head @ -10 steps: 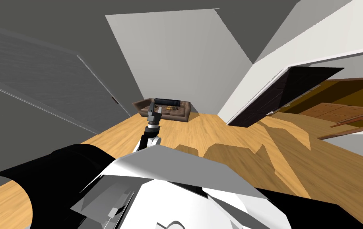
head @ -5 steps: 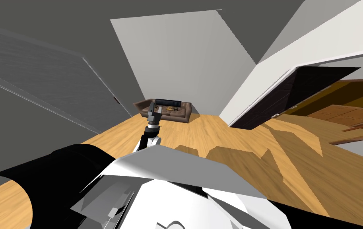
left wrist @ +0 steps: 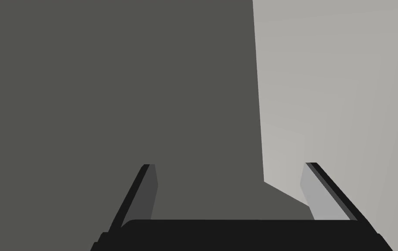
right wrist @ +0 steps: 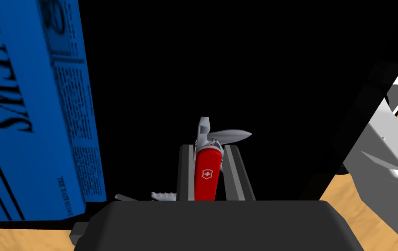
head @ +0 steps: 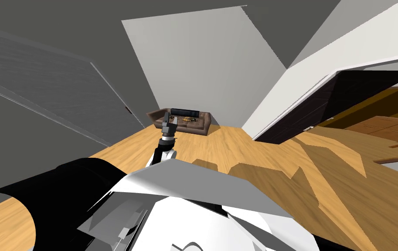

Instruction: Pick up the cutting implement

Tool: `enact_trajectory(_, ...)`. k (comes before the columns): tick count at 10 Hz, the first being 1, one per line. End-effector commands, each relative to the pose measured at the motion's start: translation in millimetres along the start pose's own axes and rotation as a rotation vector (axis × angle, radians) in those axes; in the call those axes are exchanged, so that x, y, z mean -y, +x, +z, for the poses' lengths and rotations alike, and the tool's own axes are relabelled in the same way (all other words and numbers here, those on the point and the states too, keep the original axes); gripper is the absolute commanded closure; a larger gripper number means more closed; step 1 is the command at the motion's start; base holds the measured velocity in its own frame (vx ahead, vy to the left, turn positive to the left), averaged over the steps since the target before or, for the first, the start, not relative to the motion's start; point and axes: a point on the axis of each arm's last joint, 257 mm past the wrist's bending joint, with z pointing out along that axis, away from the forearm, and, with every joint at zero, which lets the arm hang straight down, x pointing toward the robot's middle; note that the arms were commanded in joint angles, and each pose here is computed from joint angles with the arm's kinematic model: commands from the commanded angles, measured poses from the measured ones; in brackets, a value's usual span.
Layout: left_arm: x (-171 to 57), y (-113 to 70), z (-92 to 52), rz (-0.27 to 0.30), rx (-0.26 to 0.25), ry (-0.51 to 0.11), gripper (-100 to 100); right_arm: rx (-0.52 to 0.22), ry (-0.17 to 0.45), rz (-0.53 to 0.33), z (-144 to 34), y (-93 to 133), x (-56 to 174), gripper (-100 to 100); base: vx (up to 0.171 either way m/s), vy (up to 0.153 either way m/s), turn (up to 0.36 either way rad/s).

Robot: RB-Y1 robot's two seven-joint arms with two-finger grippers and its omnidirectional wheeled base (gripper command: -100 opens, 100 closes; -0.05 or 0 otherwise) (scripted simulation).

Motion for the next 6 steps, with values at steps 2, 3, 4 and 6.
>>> enact_trajectory(2, 0, 0.0, 0.0, 0.0, 0.0, 0.0, 0, 0.0, -0.004, 0.012, -8.2, 33, -6, 100, 0.11, 0.006, 0.054)
enact_trajectory(3, 0, 0.0, 0.0, 0.0, 0.0, 0.0, 0, -0.008, -0.006, 0.018, -13.0, 51, -9, 100, 0.136, 0.001, 0.044)
enact_trajectory(4, 0, 0.0, 0.0, 0.0, 0.0, 0.0, 0, -0.003, -0.006, 0.018, -13.0, 50, -9, 100, 0.093, -0.005, 0.017)
enact_trajectory(6, 0, 0.0, 0.0, 0.0, 0.0, 0.0, 0, -0.005, -0.005, 0.016, -12.2, 48, -8, 0, 0.02, 0.0, 0.002)
